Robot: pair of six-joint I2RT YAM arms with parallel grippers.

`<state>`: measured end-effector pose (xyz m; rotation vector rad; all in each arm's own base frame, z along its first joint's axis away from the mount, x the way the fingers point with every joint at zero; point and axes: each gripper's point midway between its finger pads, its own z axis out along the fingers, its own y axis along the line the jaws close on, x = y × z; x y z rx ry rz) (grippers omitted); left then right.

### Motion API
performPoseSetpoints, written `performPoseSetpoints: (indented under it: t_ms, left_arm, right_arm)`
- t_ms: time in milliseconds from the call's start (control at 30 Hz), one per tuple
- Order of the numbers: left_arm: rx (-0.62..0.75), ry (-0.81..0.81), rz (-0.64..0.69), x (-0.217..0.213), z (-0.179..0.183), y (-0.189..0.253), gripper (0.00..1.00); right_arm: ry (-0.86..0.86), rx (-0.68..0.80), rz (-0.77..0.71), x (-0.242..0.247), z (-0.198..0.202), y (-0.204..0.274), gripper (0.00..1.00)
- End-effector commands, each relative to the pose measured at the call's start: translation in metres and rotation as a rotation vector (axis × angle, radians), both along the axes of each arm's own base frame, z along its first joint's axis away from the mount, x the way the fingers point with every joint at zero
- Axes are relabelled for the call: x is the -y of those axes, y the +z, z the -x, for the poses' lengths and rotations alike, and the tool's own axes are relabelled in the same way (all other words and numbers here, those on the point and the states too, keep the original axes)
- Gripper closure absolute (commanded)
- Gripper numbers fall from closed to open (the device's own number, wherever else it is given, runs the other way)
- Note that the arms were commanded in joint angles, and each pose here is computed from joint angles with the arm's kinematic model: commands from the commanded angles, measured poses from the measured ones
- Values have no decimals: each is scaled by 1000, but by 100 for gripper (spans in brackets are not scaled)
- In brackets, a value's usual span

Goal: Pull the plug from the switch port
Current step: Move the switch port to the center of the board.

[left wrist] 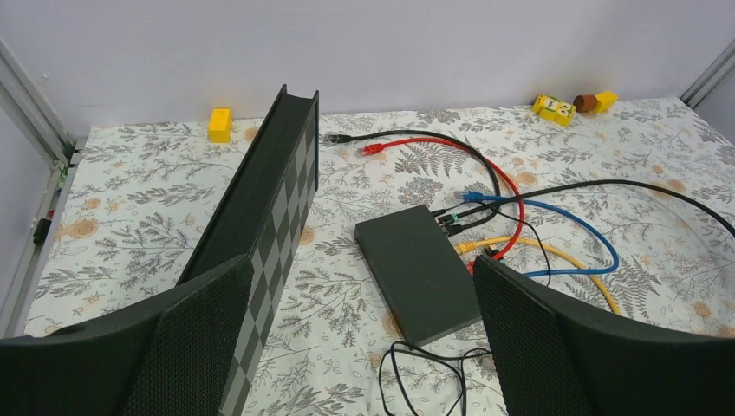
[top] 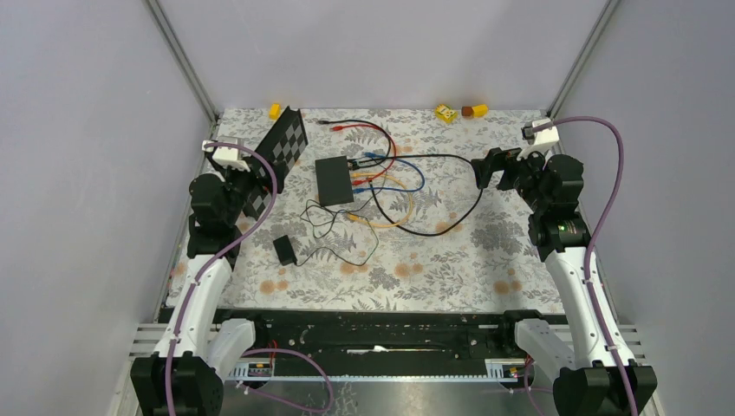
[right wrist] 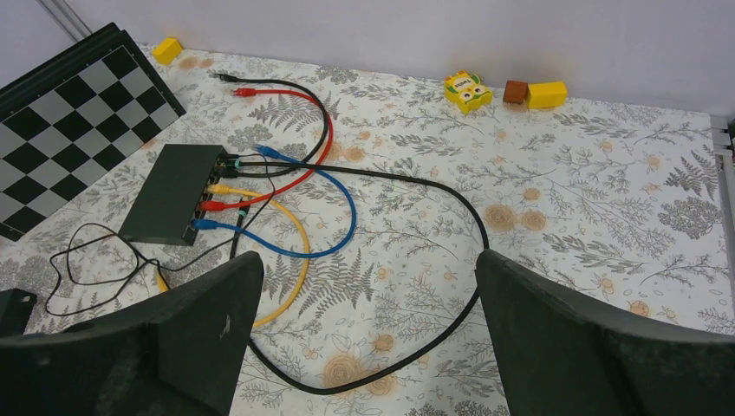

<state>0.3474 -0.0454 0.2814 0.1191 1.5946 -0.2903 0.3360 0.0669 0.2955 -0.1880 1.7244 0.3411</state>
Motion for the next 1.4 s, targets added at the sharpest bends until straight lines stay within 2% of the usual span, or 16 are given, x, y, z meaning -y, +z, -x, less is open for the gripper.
performPoseSetpoints:
  t_ms: [0, 200, 467, 800, 1067, 1367]
  left_arm:
    - [48, -8, 3, -1, 2, 15, 1]
    - [47, 31, 12, -10, 0, 16, 1]
    - [29, 202, 20, -42, -3, 28, 1]
    - [-22, -136, -37, 11, 4, 6, 1]
    - [-52, -194, -46, 19, 3, -5, 1]
    - [-72, -233, -27, 26, 1, -6, 1]
  right_arm:
    - [10, 44, 13, 0, 0, 12, 0]
    - [-14, 58, 16, 4, 1, 15, 0]
    - [17, 78, 75, 2, 3, 13, 0]
    - [205, 71, 115, -23, 14, -6, 0]
    - [307, 72, 117, -37, 22, -12, 0]
    - [324, 65, 125, -39, 22, -21, 0]
